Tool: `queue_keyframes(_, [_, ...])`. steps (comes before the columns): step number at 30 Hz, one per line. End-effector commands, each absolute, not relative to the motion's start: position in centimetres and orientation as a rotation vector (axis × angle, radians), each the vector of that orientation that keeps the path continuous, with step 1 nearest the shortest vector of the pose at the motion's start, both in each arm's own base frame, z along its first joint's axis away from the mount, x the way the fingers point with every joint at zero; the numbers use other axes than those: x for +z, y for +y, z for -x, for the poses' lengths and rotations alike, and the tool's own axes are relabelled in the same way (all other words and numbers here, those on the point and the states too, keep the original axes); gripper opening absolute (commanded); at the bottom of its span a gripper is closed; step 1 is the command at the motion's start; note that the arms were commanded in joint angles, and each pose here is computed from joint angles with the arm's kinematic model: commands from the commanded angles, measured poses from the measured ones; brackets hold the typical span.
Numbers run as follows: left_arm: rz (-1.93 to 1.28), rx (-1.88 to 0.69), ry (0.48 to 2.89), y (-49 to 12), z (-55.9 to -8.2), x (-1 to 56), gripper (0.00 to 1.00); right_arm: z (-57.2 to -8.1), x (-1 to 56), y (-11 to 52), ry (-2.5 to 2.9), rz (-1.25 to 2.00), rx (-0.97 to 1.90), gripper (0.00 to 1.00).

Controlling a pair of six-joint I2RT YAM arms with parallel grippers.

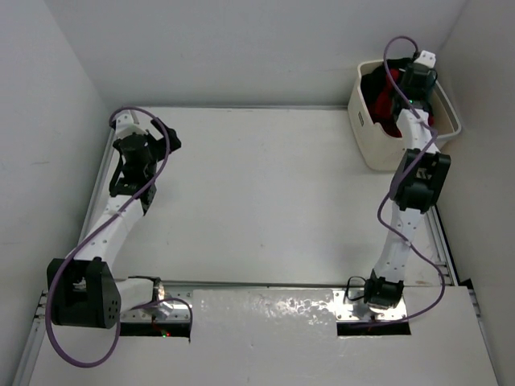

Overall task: Fold and stack the t-shirts
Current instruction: Grab crumpled tshirt from bin with the right arm, then move the tshirt to the center of the board

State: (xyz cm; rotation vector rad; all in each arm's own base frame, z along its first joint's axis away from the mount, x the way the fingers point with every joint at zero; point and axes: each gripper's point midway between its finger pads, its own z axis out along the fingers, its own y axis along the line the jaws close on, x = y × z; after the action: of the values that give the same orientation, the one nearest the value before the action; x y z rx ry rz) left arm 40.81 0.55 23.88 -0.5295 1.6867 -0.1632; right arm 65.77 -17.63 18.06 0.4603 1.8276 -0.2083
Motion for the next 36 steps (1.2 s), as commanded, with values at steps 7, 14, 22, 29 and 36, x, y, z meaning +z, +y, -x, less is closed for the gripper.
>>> queue_keyframes(7, [0.445,-0.288,1.613,-1.5,-42.0,26.3,1.0,-59.1,43.5,-12.3,1.443,-0.223,-0.206,0.0])
queue_keyframes(14, [0.422,-0.354,1.605,-2.6,-42.2,26.6,1.0,-56.4,53.1,2.0,1.272,0.129,0.074,0.0])
queue_keyframes(22, [0.418,-0.419,1.64,-3.6,-41.7,25.9,1.0,-48.3,61.5,17.0,0.921,0.427,0.577,0.0])
queue_keyframes(29, [0.571,-0.317,1.647,-1.1,-38.9,24.9,1.0,-51.2,48.9,16.0,1.18,0.315,0.636,0.0])
queue_keyframes(36, [0.802,-0.172,1.664,2.2,-33.7,22.7,1.0,-50.8,24.6,9.9,1.69,-0.06,0.736,0.99])
